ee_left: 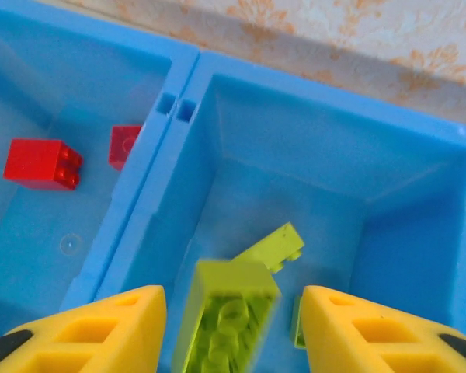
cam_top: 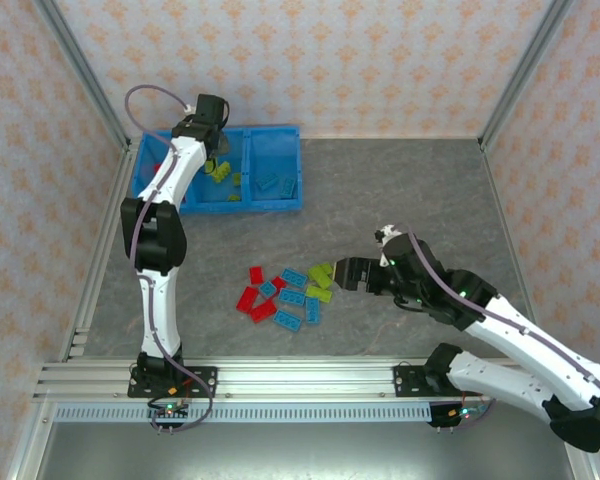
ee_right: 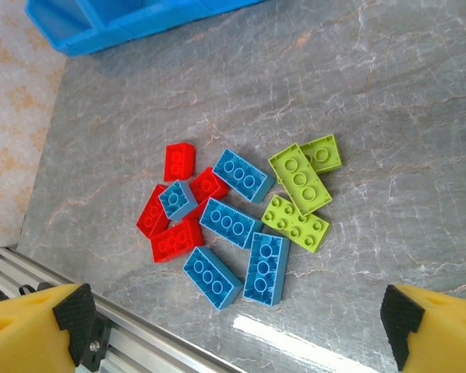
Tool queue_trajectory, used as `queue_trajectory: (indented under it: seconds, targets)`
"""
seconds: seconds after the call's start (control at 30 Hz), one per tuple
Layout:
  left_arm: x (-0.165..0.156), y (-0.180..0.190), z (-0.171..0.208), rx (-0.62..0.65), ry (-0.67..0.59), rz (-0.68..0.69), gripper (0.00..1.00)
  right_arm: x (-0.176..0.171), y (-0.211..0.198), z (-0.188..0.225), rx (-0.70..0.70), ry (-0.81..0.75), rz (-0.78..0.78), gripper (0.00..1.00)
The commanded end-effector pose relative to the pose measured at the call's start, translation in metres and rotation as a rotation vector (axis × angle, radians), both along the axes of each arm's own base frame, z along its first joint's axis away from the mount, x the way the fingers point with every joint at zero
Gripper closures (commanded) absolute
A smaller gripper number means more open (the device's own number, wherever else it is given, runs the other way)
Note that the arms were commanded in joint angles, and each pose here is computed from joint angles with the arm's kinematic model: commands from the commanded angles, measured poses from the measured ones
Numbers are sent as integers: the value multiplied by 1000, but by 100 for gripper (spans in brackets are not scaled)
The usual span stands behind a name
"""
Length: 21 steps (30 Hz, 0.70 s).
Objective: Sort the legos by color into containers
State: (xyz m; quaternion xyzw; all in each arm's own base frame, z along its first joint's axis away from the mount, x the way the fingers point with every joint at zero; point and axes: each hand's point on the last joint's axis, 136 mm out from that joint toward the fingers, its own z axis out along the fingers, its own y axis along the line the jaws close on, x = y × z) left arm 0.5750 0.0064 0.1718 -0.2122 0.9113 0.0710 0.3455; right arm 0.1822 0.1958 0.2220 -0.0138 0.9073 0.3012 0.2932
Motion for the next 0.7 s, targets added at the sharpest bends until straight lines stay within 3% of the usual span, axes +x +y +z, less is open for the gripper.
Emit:
queue_trajectory:
  seconds: [0.0, 0.1, 0.23, 0.33, 0.47, 0.57, 0.67]
  targets:
    - [-14, -8, 53, -39, -59, -21, 50, 4, -13, -4, -28, -9, -73, 3]
    - [-33, -30, 72, -88, -126, -71, 50, 10, -17, -11, -51, -9, -117, 3]
    - [-81, -78, 114, -142, -242, -193, 51, 19, -18, -25, -104, 4, -152, 3]
    - [-135, -122, 128, -149, -289, -335, 52, 23, -10, -37, -131, 51, -150, 4]
    - [-211, -173, 136, -141, -305, -608, 53, 25, 27, -54, -64, 131, -94, 10]
    - [-262, -184, 138, -130, -249, -799, 51, 25, 60, -65, -57, 161, -24, 17]
    - [-299, -168, 144, -83, -221, -875, 48, 27, 93, -77, -142, 154, 69, 19]
